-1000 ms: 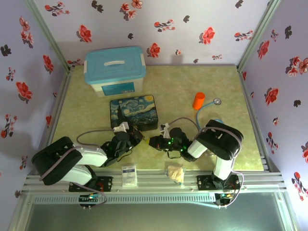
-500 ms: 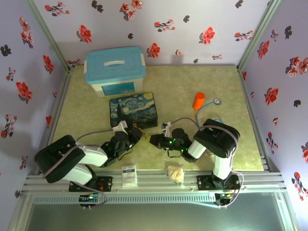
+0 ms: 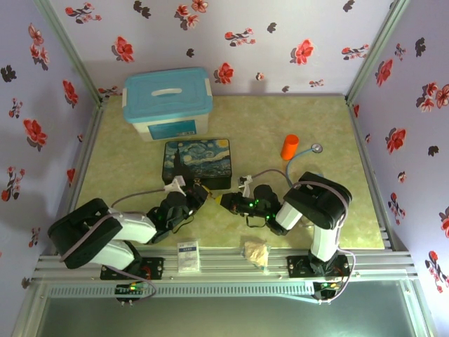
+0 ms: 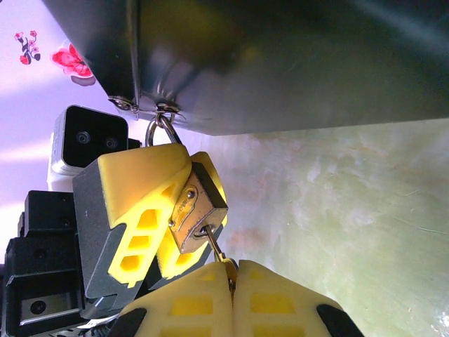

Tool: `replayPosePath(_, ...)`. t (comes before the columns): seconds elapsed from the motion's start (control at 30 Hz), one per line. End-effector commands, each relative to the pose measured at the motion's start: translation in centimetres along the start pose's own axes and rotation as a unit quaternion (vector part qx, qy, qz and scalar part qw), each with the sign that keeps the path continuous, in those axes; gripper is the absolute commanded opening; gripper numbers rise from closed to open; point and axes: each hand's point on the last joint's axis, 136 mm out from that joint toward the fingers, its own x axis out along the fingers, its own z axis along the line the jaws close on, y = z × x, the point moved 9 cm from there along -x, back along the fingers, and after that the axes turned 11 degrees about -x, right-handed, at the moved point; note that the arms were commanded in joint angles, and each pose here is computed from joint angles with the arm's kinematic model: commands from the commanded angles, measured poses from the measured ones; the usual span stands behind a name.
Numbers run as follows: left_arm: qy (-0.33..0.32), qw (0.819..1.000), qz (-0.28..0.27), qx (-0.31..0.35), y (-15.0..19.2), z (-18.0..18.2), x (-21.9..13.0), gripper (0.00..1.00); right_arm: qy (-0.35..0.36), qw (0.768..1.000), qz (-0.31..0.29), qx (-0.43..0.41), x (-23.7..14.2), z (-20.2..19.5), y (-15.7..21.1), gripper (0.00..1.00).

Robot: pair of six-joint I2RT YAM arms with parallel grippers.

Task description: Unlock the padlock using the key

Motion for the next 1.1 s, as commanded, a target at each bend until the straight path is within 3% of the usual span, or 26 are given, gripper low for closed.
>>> replayPosePath(0.0, 0.057, 0.997, 0.047, 0.013, 1.6, -3.2, -0.2, 0.00, -0.012, 0.998, -0.062, -0.024, -0.2, 1.3, -1.7, 0.00)
replayPosePath(0.33, 0.048, 0.998, 0.037, 0.033, 1.7, -3.5, -0.3, 0.00, -0.027, 0.996, -0.033, -0.075, 0.4, 4.3, -0.1, 0.00)
replayPosePath(0.5, 0.052, 0.998, 0.034, 0.032, 1.6, -3.6, -0.2, 0.00, -0.039, 0.996, -0.048, -0.062, 0.4, 3.7, -0.1, 0.00)
replayPosePath(0.9, 0.050, 0.998, 0.034, 0.036, 1.5, -3.4, 0.6, 0.00, -0.025, 0.996, -0.016, -0.088, -0.1, 5.2, 0.4, 0.00)
replayPosePath(1.07, 0.063, 0.997, 0.045, 0.024, 1.8, -3.6, 1.1, 0.00, -0.044, 0.996, -0.038, -0.072, 0.3, 5.3, 0.1, 0.00)
